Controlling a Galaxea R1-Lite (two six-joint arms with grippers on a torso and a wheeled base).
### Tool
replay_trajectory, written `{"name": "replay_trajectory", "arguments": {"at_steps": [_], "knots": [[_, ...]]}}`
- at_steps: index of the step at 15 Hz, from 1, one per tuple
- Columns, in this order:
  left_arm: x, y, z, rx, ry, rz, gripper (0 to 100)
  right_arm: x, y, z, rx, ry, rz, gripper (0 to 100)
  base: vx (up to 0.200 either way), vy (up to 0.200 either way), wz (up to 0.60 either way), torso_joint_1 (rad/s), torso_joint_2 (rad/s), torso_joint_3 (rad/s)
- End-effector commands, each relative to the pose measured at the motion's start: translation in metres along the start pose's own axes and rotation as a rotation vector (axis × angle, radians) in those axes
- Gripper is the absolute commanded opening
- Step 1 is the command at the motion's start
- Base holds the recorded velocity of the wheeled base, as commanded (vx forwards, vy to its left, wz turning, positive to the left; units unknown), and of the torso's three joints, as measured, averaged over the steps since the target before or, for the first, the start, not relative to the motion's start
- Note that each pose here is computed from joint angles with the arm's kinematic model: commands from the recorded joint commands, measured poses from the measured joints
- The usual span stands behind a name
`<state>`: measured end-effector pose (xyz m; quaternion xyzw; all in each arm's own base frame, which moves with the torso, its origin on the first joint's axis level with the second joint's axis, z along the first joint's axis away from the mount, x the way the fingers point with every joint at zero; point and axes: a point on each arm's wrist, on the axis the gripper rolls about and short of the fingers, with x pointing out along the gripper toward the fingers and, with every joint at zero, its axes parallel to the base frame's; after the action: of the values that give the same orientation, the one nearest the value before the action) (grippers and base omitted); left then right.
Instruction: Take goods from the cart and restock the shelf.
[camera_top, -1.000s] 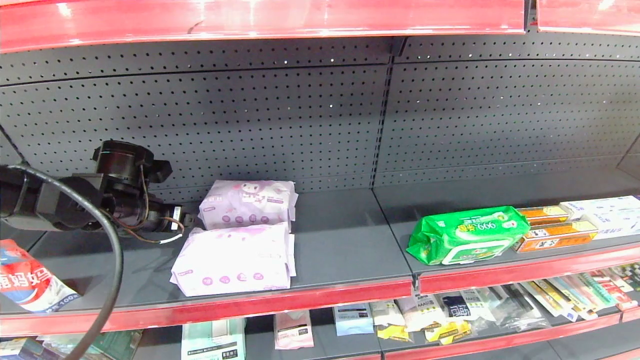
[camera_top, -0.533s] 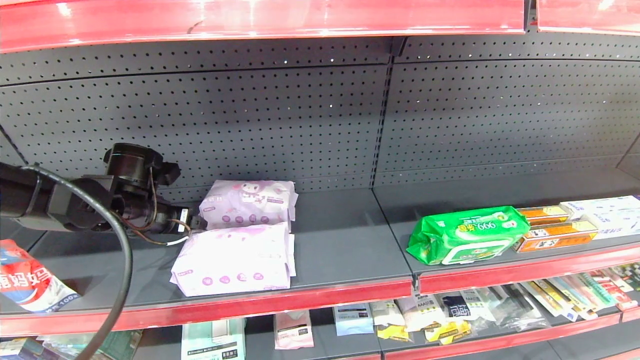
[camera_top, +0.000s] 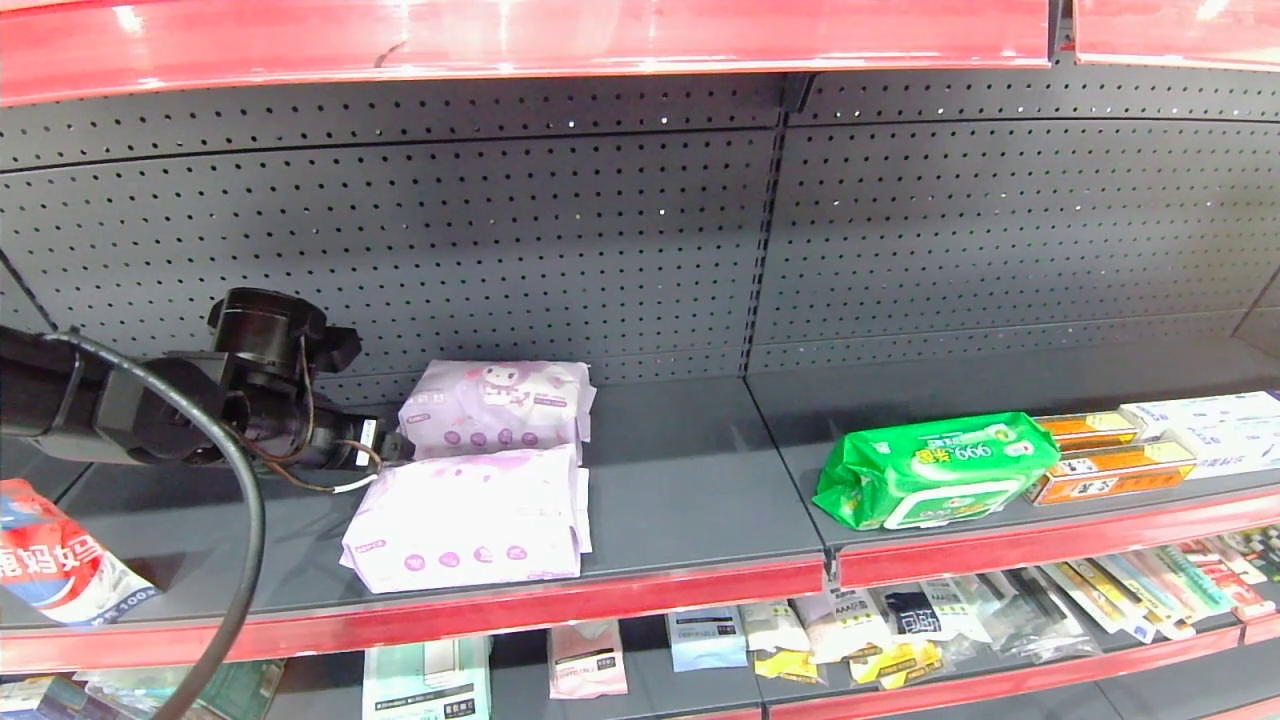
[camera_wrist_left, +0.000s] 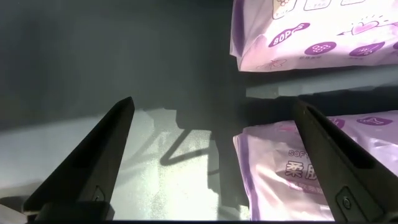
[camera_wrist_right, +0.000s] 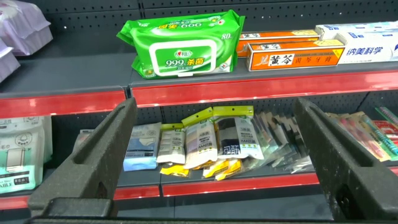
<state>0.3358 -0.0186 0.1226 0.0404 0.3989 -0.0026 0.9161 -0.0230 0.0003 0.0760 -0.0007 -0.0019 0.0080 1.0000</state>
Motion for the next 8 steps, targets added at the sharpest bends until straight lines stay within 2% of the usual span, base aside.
{"name": "replay_trajectory", "arguments": {"at_steps": [1,8], "knots": [[-0.0016,0.0002,0.0002,0.0,-0.003,0.001,100,0.0001,0.0,0.0001,0.0,0.001,0.001,100,0.0,0.0,0.0,0.0,0.0,0.0],[-0.0032,0.0002,-0.0014,0.001,0.001,0.001,100,0.0001,0.0,0.0001,0.0,0.001,0.001,100,0.0,0.0,0.0,0.0,0.0,0.0]]}}
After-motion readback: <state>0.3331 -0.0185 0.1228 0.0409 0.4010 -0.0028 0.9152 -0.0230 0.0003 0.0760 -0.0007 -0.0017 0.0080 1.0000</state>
